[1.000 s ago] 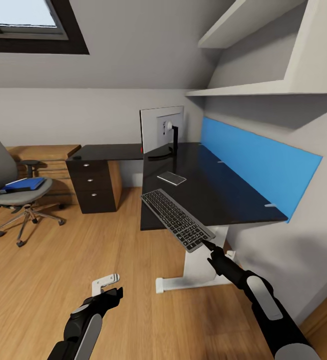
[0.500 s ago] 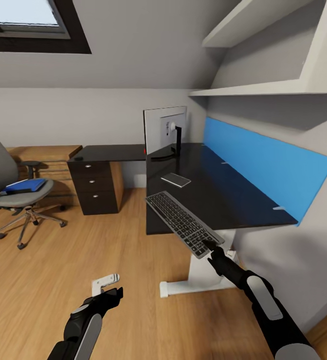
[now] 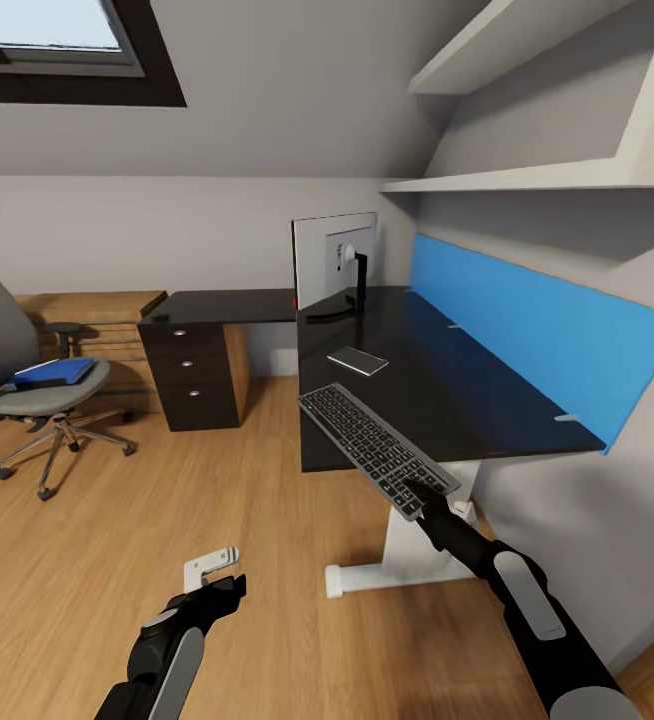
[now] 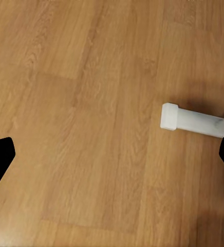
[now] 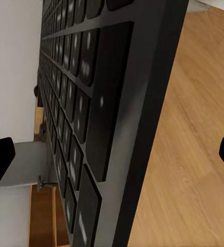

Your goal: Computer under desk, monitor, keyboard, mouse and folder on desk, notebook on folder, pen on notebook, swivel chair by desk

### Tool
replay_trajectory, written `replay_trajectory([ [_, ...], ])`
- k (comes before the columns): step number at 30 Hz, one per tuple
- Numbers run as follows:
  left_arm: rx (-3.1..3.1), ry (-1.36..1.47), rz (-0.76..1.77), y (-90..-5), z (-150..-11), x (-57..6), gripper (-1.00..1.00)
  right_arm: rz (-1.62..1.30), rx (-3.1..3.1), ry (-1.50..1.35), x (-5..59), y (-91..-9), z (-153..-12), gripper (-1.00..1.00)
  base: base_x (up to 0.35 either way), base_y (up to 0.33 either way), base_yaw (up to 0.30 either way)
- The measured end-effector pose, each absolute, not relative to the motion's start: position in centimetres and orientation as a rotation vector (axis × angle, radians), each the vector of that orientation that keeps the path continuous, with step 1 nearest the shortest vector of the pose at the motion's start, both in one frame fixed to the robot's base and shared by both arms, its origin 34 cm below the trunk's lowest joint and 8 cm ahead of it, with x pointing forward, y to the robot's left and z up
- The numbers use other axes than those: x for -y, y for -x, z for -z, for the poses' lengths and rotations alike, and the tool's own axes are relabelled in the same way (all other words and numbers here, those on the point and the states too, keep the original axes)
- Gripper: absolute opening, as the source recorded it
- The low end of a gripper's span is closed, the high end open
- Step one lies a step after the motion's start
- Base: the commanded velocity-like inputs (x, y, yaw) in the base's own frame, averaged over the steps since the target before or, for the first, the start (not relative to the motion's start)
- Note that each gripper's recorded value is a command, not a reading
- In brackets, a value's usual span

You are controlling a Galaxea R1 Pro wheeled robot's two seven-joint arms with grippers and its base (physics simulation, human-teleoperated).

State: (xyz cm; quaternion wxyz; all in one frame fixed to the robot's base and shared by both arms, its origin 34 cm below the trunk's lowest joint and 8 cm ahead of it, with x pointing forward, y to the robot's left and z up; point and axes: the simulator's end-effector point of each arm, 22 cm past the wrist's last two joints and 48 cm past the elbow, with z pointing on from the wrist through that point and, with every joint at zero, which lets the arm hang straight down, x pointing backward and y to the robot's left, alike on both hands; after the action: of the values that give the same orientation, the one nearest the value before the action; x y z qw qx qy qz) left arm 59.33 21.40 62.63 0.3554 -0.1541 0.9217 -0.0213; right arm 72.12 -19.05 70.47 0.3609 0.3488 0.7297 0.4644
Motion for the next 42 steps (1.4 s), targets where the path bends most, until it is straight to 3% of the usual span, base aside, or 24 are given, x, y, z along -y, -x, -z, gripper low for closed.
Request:
replay_trajectory([
  [12,-2.381,0.398,0.055,-59.3,-62.6,-21.4,1.00,-1.197,-1.880,-0.899,19.1,-72.1,-70.5,1.00,0.000,0.001,0.000],
  [13,-2.381,0.398,0.055,-59.3,-62.6,-21.4,1.00,-1.197,-1.881,-0.899,19.1,-72.1,-70.5,-1.00,0.000,0.000,0.000],
  [42,-2.381,0.396,0.052,-59.6,-65.1,-21.4,1.00,-1.252,-1.826,-0.860,18.8,-72.7,-74.6,-1.00,0.000,0.000,0.000],
])
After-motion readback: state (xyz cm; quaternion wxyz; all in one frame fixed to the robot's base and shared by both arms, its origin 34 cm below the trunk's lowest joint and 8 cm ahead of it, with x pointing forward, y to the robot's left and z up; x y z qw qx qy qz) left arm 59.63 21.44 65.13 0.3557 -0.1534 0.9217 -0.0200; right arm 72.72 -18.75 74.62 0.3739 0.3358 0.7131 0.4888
